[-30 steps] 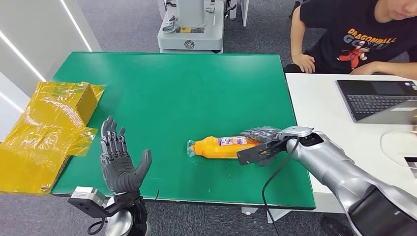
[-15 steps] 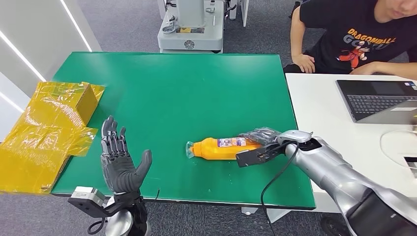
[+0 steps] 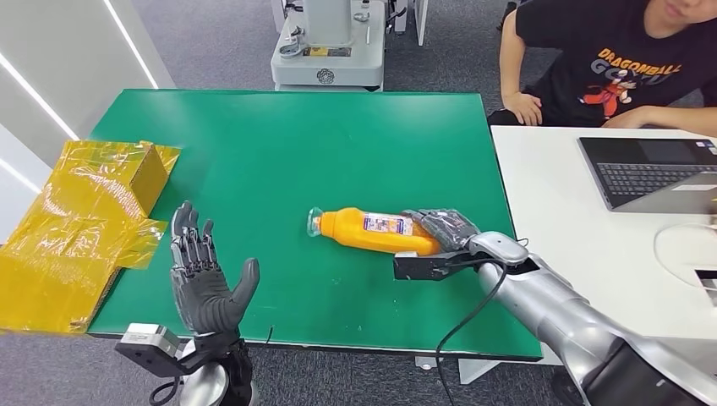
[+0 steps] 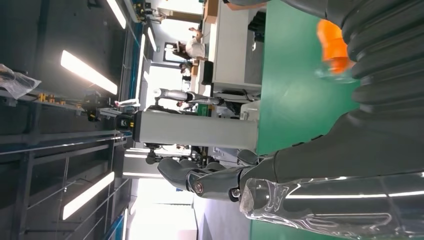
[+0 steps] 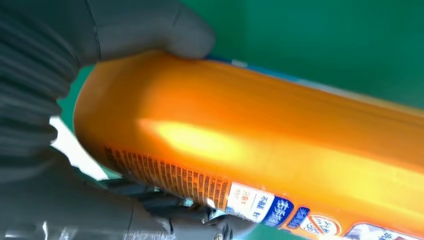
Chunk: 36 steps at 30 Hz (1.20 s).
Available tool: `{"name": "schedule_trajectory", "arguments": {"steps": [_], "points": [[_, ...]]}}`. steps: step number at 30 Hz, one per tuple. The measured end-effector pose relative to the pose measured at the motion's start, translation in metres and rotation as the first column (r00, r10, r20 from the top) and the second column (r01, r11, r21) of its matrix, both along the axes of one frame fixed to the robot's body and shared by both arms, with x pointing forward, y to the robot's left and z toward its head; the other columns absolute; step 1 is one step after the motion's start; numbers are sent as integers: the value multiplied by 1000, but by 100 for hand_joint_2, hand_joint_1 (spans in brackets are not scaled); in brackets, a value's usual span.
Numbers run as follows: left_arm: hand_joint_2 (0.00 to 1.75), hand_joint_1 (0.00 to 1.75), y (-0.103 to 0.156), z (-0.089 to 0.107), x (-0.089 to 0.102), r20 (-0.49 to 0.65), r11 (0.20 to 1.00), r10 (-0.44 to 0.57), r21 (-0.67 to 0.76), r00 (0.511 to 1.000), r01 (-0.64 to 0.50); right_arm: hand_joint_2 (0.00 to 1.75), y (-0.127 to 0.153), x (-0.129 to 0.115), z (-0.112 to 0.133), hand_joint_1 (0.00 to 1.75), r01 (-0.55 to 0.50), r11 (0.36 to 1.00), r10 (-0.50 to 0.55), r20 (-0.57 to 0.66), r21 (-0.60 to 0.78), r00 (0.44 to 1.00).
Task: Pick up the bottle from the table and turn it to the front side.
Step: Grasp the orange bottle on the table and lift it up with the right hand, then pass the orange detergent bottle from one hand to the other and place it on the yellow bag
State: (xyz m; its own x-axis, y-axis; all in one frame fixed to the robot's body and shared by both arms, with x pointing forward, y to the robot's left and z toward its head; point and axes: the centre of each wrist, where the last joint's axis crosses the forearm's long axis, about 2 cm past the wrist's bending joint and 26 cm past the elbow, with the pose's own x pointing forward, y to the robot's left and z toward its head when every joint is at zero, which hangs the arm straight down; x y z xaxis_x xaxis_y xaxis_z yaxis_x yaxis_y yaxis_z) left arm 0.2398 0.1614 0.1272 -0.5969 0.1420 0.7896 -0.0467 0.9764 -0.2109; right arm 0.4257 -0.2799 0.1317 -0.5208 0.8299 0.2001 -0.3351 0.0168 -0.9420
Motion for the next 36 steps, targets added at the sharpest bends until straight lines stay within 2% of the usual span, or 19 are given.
{"name": "schedule_trajectory", "arguments": {"steps": [5, 10, 15, 21, 24, 28, 36], "points": [[175, 0, 0, -1, -3, -9, 1000, 13, -7, 1000, -13, 175, 15, -10, -9, 175, 39, 981, -63, 119, 192, 991], [175, 0, -1, -5, -7, -24, 999, -20, -45, 1000, 19, 175, 28, -26, -22, 175, -11, 928, -83, 234, 372, 969], [175, 0, -3, -9, -6, -30, 994, -93, -69, 995, 91, 175, 50, -42, -33, 175, -79, 873, -75, 293, 481, 953], [175, 0, -17, -16, 4, -75, 951, -306, -63, 949, 301, 175, 81, -58, -37, 175, -180, 813, -18, 333, 553, 943], [175, 0, -20, -16, 9, -88, 925, -378, -64, 921, 374, 175, 89, -64, -38, 175, -202, 801, 12, 322, 563, 947], [175, 0, -21, -16, 16, -101, 909, -418, -63, 903, 413, 175, 96, -68, -36, 175, -219, 794, 48, 300, 567, 953], [175, 0, -18, -20, 18, -117, 905, -426, -62, 897, 421, 175, 103, -73, -33, 175, -236, 783, 101, 258, 575, 961]]}}
